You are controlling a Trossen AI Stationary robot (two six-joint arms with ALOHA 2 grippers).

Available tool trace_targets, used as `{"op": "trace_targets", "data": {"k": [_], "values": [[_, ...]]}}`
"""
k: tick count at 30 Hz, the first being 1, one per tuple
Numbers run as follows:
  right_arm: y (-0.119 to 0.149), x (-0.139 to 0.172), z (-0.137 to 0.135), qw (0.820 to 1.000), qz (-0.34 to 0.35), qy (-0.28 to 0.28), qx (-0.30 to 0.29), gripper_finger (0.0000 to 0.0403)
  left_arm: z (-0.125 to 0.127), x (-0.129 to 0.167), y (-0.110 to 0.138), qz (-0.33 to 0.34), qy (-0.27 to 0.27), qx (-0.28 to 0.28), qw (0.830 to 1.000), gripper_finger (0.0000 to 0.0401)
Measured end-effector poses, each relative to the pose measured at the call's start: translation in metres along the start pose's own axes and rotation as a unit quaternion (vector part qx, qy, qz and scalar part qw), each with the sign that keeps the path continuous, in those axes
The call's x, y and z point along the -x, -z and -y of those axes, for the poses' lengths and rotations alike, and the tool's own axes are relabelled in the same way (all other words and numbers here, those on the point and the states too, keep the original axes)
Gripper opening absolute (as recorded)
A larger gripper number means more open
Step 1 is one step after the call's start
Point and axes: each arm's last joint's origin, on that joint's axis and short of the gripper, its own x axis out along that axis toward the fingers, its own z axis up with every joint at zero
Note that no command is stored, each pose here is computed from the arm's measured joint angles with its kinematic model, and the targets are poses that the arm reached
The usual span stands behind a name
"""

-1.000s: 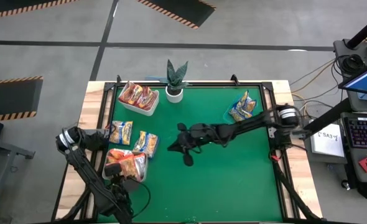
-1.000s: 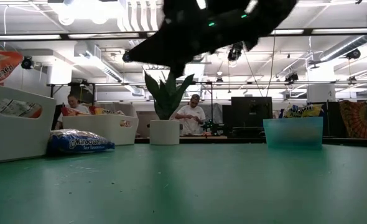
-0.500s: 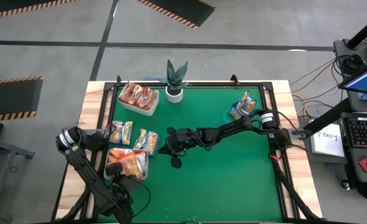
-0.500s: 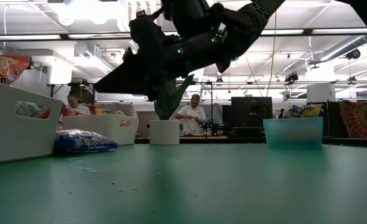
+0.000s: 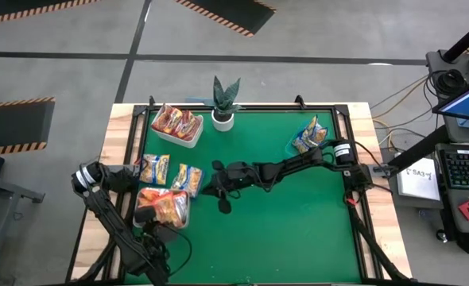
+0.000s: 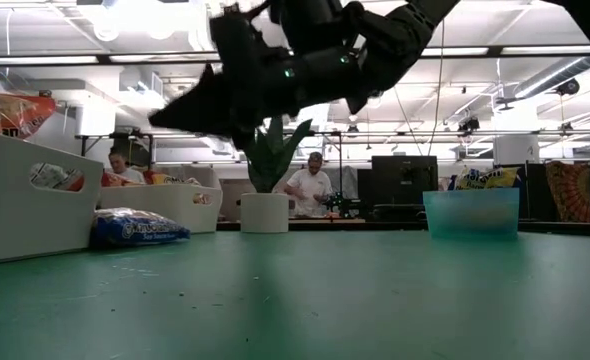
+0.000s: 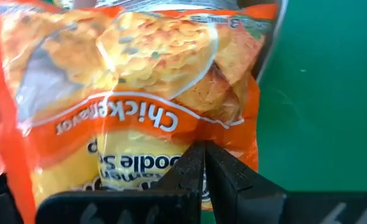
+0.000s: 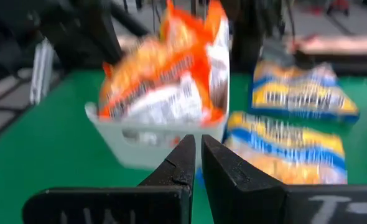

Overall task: Sort Maruchan noodles
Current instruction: Put the orange noodle pack into the gray bin

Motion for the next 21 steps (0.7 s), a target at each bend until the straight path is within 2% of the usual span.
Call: {"op": "trace_targets", "data": {"k": [5, 13, 21], "values": [[0.001, -0.010, 0.001, 0.997, 0.079, -0.002, 0.011, 0.0017, -0.005, 0.000, 0.000, 0.010, -0.027, 0.012, 1.000, 0.0000], [0.016, -0.052, 0.009, 0.996, 0.084, -0.001, 0.012, 0.0017, -0.008, 0.000, -0.001, 0.036, -0.047, 0.031, 0.998, 0.0000], [0.022, -0.071, 0.012, 1.000, 0.024, -0.001, 0.017, 0.0017, -0.009, -0.002, -0.003, 0.070, -0.058, 0.048, 0.995, 0.0000]]}}
